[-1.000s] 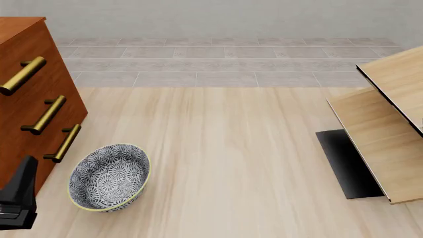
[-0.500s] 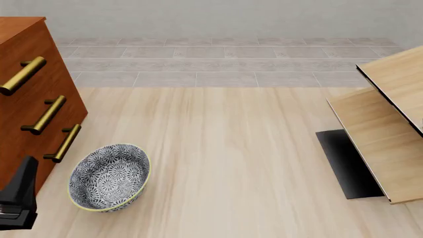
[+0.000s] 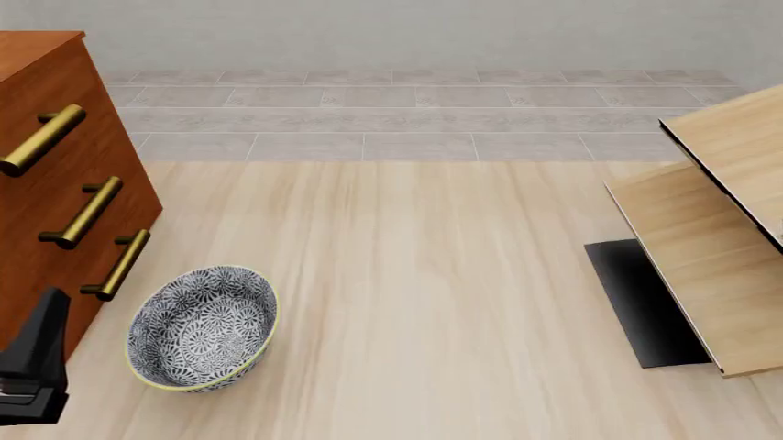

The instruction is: Put the wine bottle on the wine rack.

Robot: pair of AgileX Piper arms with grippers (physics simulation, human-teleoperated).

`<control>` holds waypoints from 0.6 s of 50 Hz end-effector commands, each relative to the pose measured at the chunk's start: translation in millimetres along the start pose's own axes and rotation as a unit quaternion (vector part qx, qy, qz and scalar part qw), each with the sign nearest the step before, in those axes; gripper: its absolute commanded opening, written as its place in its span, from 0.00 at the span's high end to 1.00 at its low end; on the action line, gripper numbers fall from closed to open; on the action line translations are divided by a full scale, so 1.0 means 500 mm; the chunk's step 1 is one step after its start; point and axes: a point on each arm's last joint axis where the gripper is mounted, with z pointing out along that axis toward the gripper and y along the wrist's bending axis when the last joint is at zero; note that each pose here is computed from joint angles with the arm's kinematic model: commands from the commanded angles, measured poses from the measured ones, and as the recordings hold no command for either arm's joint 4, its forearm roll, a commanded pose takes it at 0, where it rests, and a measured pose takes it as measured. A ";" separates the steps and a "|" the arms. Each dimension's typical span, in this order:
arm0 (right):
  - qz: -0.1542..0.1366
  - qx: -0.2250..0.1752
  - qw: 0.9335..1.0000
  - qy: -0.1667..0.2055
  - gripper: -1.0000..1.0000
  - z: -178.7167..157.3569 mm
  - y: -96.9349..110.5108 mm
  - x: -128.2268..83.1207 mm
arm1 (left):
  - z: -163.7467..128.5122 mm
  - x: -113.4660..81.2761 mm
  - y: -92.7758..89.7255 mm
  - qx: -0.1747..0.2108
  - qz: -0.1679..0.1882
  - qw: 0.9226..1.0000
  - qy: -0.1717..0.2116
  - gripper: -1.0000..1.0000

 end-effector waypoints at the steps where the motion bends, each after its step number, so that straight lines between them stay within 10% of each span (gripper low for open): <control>1: -0.029 0.008 0.999 0.018 0.00 -0.003 0.001 0.016 | 0.000 -0.002 0.000 -0.001 -0.001 1.000 -0.001 0.00; 30: -0.021 -0.004 1.000 -0.016 0.00 -0.075 0.028 -0.049 | 0.000 -0.020 0.001 0.000 -0.006 1.000 -0.007 0.00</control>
